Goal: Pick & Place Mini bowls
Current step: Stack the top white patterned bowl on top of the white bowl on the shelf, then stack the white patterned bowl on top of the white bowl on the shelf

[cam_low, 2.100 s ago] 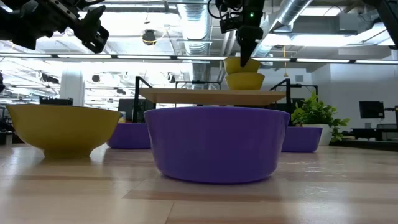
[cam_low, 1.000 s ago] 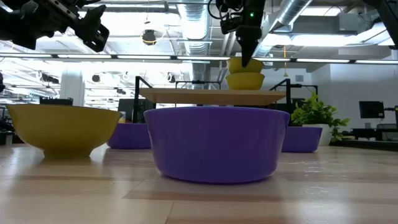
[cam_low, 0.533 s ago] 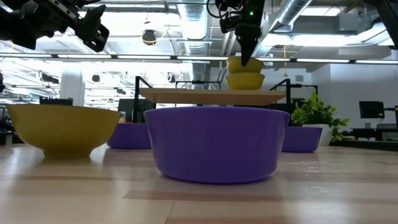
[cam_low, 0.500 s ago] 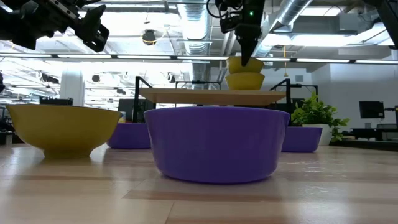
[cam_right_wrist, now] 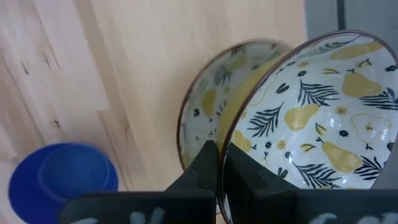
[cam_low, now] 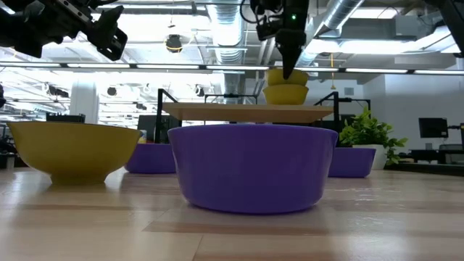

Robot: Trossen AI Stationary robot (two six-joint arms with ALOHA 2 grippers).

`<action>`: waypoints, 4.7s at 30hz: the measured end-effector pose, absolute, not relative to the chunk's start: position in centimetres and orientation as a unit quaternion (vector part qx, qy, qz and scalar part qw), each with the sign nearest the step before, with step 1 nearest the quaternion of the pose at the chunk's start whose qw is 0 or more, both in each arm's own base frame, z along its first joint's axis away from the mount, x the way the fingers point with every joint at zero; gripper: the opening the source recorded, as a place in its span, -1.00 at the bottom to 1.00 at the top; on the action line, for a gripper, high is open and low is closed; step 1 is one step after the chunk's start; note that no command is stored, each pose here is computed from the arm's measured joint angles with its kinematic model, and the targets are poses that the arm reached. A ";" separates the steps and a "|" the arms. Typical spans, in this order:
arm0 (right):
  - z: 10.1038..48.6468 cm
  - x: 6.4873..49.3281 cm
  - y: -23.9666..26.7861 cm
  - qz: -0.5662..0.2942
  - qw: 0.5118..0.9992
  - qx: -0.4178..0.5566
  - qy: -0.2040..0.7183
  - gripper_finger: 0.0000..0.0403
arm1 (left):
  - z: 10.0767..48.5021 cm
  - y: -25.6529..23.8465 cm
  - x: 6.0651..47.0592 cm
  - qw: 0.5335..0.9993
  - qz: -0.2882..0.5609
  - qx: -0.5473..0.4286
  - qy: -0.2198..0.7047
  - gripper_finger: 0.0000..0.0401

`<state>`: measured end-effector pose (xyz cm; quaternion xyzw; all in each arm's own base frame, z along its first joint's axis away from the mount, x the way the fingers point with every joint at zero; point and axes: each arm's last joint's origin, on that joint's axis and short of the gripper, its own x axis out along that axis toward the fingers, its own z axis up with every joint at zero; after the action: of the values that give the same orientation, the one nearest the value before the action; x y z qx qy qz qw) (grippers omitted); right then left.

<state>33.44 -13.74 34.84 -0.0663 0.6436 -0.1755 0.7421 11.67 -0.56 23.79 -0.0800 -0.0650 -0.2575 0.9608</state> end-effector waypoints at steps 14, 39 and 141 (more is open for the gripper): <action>33.5 33.9 -13.6 -0.173 0.739 -0.069 0.648 -1.00 | 23.8 -0.6 11.7 0.961 -0.258 -0.080 -0.065 0.26; 33.5 34.0 -13.4 -0.160 0.746 -0.063 0.643 -0.87 | 23.8 -0.6 11.7 0.961 -0.258 -0.080 -0.065 0.26; 37.2 41.1 8.8 0.110 0.911 -0.170 0.360 -0.41 | 23.7 -1.0 11.4 0.938 -0.334 -0.074 -0.049 0.26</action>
<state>41.10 8.80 37.15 -0.1696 0.3596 0.1100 0.9109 11.41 -0.95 23.69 -0.0742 -0.0494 -0.3342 0.9383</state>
